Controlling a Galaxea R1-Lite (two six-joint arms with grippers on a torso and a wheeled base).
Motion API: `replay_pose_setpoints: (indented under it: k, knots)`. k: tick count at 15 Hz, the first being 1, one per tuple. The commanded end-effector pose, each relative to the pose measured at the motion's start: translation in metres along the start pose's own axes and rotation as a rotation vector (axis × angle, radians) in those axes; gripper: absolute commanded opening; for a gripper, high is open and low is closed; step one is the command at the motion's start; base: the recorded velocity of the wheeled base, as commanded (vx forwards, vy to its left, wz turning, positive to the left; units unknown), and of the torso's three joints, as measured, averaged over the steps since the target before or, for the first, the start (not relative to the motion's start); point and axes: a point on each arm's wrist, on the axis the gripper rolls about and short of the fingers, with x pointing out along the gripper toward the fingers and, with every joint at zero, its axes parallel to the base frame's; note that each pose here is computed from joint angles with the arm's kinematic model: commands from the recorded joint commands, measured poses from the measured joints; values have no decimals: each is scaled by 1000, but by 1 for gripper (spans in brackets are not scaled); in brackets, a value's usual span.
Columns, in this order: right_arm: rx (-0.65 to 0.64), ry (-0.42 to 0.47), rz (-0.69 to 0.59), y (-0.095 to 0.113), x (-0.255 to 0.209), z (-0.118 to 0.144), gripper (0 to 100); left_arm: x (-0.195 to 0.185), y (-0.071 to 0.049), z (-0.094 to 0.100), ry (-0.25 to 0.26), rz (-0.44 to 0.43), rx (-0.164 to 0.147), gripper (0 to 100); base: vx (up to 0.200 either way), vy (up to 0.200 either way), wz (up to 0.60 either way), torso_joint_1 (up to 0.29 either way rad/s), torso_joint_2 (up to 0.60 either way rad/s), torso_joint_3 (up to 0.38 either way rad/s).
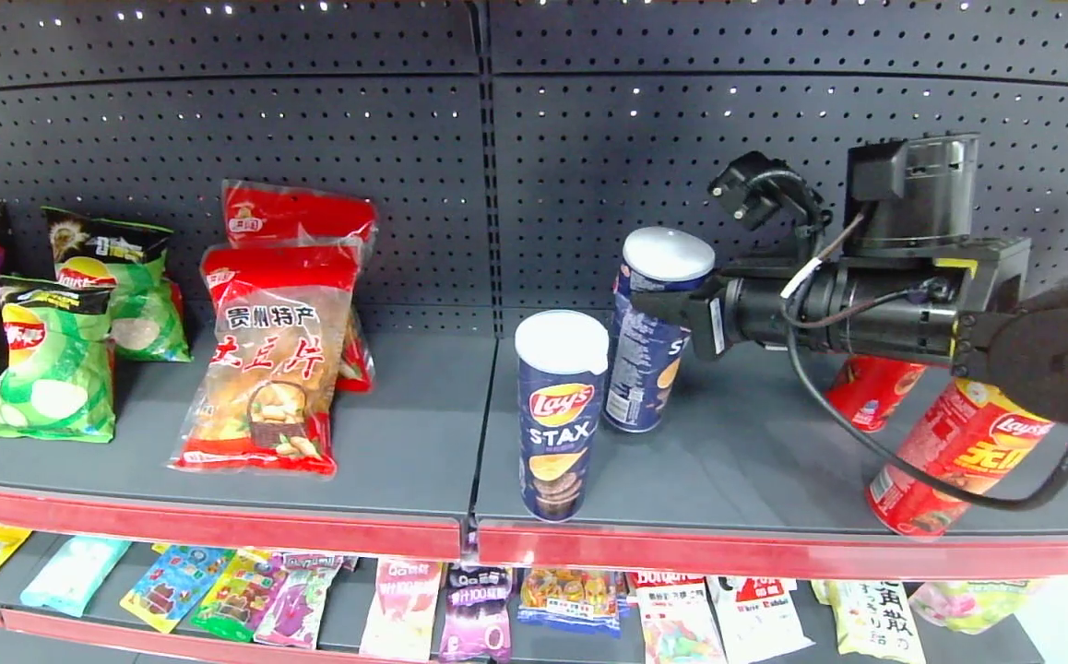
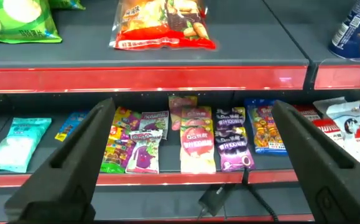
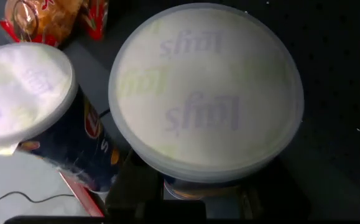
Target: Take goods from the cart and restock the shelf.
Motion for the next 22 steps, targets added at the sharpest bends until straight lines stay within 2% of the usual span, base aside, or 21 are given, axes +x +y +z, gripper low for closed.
replay_pose_setpoints:
  k: [1, 10, 22]
  knots:
    - [2, 16, 12, -1, 24, -5, 0, 0, 0, 0, 3, 0, -3, 100, 0, 0, 0, 0, 0, 0]
    - [2, 7, 37, -8, 73, -13, 0, 0, 0, 0, 3, 0, 2, 100, 0, 0, 0, 0, 0, 0]
    - [8, -6, 34, -11, 94, -15, 0, 0, 0, 0, 3, 2, 3, 100, 0, 0, 0, 0, 0, 0]
